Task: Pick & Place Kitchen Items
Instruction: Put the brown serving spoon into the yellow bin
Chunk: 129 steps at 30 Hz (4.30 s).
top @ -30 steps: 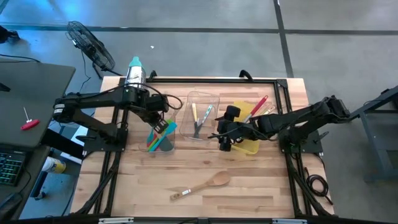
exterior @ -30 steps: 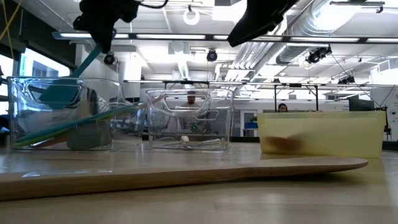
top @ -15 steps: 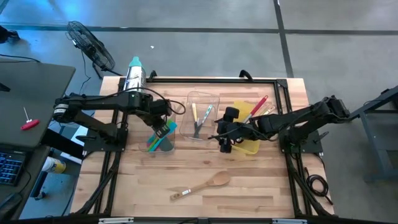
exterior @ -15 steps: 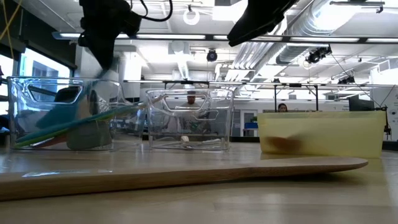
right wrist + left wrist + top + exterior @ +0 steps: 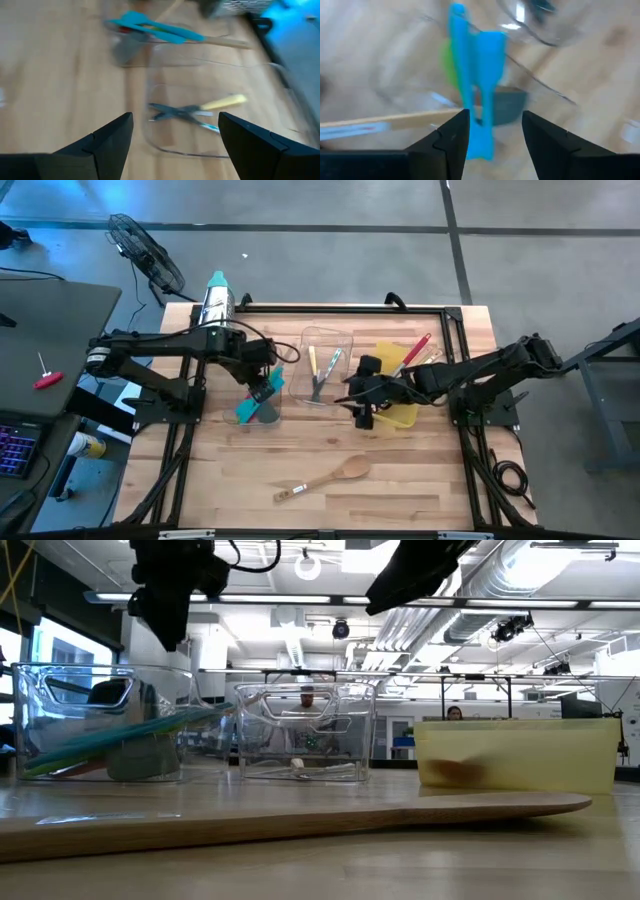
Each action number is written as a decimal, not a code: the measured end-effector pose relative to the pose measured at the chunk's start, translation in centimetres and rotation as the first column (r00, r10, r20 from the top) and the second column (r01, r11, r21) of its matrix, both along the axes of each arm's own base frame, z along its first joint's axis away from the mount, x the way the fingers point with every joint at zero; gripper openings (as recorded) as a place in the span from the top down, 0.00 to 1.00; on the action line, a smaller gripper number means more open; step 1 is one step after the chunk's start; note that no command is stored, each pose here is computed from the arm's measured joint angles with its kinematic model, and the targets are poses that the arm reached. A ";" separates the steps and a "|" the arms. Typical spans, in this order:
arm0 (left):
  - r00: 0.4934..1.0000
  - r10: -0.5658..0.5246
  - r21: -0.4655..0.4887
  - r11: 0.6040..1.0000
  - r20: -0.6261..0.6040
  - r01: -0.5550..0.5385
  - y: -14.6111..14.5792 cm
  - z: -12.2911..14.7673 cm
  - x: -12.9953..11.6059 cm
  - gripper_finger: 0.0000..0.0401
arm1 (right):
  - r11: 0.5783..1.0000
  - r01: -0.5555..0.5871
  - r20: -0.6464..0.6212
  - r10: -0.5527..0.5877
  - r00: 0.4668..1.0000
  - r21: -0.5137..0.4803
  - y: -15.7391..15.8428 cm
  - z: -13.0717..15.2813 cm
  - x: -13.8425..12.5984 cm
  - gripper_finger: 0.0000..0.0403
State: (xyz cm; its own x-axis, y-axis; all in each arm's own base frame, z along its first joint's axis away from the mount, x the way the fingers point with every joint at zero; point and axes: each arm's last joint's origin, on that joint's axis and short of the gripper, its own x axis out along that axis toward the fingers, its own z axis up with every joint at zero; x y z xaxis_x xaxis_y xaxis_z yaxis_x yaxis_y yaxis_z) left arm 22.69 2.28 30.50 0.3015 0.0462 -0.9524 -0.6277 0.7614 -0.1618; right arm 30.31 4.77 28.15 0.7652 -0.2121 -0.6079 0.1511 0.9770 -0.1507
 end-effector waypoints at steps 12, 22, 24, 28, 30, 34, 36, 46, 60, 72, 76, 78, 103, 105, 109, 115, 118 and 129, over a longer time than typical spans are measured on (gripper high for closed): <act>0.953 -0.157 -0.225 0.950 0.260 0.218 -3.3 3.1 1.3 0.55 | 0.848 -0.441 0.048 0.448 0.893 0.294 3.2 0.3 -0.3 0.29; 0.893 -0.263 -0.124 0.937 0.367 0.326 -12.0 2.1 2.5 0.55 | 0.748 -0.574 0.043 0.596 0.802 0.333 8.5 0.2 -2.3 0.29; 0.886 -0.264 -0.055 0.950 0.380 0.306 -14.1 1.3 2.6 0.55 | 0.759 -0.566 0.043 0.585 0.810 0.322 9.5 0.1 -2.7 0.29; 0.869 -0.253 0.010 0.961 0.425 0.275 -18.1 -0.7 2.9 0.55 | 0.788 -0.545 0.037 0.559 0.828 0.285 10.9 -1.1 -3.7 0.29; 0.865 -0.248 0.009 0.963 0.436 0.271 -19.9 -1.8 3.2 0.55 | 0.807 -0.533 0.038 0.542 0.839 0.255 11.4 -1.6 -4.0 0.29; 0.866 -0.240 -0.007 0.963 0.440 0.270 -23.0 -4.0 3.6 0.55 | 0.844 -0.479 0.084 0.473 0.877 0.243 11.9 -2.2 -4.3 0.29; 0.874 -0.242 -0.012 0.962 0.422 0.272 -24.2 -5.3 3.7 0.55 | 0.844 -0.475 0.099 0.465 0.880 0.250 12.1 -2.3 -4.4 0.29; 0.860 -0.180 -0.121 0.956 0.478 0.267 -28.3 -9.1 4.9 0.55 | 0.890 -0.341 0.098 0.326 0.940 0.302 12.1 -3.2 -4.2 0.29; 0.781 -0.151 -0.126 0.951 0.606 0.282 -29.2 -8.1 5.4 0.55 | 0.938 -0.179 -0.103 0.217 0.971 0.297 12.4 -10.4 -3.5 0.78; 0.777 -0.150 -0.109 0.956 0.611 0.271 -29.2 -8.0 5.4 0.55 | 0.935 -0.188 -0.161 0.244 0.956 0.299 13.6 -13.1 -3.2 0.99; 0.778 -0.150 -0.109 0.957 0.611 0.270 -29.1 -8.1 5.4 0.55 | 0.942 -0.154 -0.223 0.226 0.948 0.298 13.8 -15.6 -2.8 0.99; 0.777 -0.150 -0.109 0.957 0.611 0.271 -29.1 -8.0 5.4 0.55 | 0.944 -0.147 -0.242 0.223 0.944 0.295 14.0 -16.7 -2.6 0.99; 0.912 -0.073 -0.473 0.837 0.403 0.276 -29.8 -7.9 4.7 0.55 | 0.876 -0.192 -0.138 0.278 0.951 0.442 14.4 -20.9 0.1 0.99; 0.957 -0.064 -0.490 0.848 0.284 0.202 -29.4 -8.6 4.1 0.55 | 0.877 -0.192 -0.138 0.277 0.951 0.440 14.4 -20.9 0.1 0.99; 0.995 -0.035 -0.441 0.895 0.090 0.071 -28.4 -9.8 3.0 0.55 | 0.878 -0.191 -0.137 0.275 0.952 0.439 14.3 -20.9 0.1 0.99; 0.993 -0.059 -0.435 0.895 0.107 0.100 -28.4 -9.8 3.1 0.55 | 0.874 -0.195 -0.132 0.279 0.951 0.444 14.4 -20.8 0.1 0.99; 0.994 -0.065 -0.430 0.898 0.090 0.098 -28.3 -10.2 2.9 0.55 | 0.874 -0.195 -0.131 0.279 0.951 0.445 14.4 -20.8 0.2 0.99; 0.983 -0.063 -0.511 0.847 0.174 0.144 -28.4 -12.0 2.9 0.55 | 0.883 -0.191 -0.125 0.267 0.955 0.428 14.3 -20.8 0.2 0.99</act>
State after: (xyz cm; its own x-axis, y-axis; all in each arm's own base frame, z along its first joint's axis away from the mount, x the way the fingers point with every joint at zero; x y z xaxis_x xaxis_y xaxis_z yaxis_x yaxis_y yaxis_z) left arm 25.57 -26.10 18.46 0.4128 -0.4818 -0.7729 -0.4883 0.5993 -0.6344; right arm 30.50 19.07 7.33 0.6350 0.2513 -0.7305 -0.0763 0.9614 0.2643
